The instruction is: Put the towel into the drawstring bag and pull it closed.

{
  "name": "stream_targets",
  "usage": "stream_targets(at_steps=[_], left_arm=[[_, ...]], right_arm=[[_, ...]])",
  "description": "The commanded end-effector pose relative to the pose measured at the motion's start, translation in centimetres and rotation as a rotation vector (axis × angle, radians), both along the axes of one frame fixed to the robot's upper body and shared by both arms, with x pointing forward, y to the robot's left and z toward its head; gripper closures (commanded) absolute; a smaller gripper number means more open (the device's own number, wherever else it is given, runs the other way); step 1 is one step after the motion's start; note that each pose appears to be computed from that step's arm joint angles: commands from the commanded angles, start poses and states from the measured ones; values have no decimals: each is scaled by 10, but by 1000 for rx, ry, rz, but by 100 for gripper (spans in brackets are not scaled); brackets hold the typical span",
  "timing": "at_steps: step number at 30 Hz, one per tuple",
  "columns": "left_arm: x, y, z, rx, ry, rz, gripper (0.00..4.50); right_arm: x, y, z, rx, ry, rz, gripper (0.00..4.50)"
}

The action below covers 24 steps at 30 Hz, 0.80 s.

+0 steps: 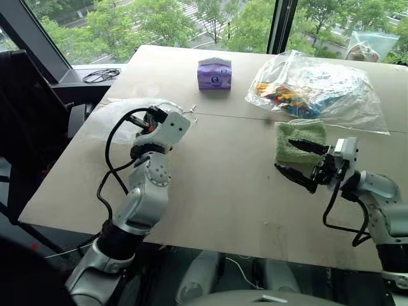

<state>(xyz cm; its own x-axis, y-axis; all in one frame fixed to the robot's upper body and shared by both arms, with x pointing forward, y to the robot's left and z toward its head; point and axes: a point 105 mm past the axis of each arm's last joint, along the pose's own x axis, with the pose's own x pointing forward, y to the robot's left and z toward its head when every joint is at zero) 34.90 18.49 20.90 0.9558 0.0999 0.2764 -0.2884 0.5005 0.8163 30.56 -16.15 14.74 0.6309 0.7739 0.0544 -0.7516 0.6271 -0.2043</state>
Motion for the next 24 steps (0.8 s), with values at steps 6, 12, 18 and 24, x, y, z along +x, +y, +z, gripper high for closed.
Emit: stream_targets(at_steps=[6, 12, 18, 24], left_arm=[[-1, 0, 38, -80, -130, -108, 443], [2, -3, 44, -199, -119, -157, 443], [6, -9, 32, -220, -75, -186, 443], [8, -13, 28, -223, -54, -209, 443]], right_arm=[[43, -15, 6, -228, -113, -416, 0], [49, -31, -11, -295, -74, -612, 0], [58, -52, -34, -210, 158, -849, 0], [62, -52, -60, -162, 410, -903, 0]])
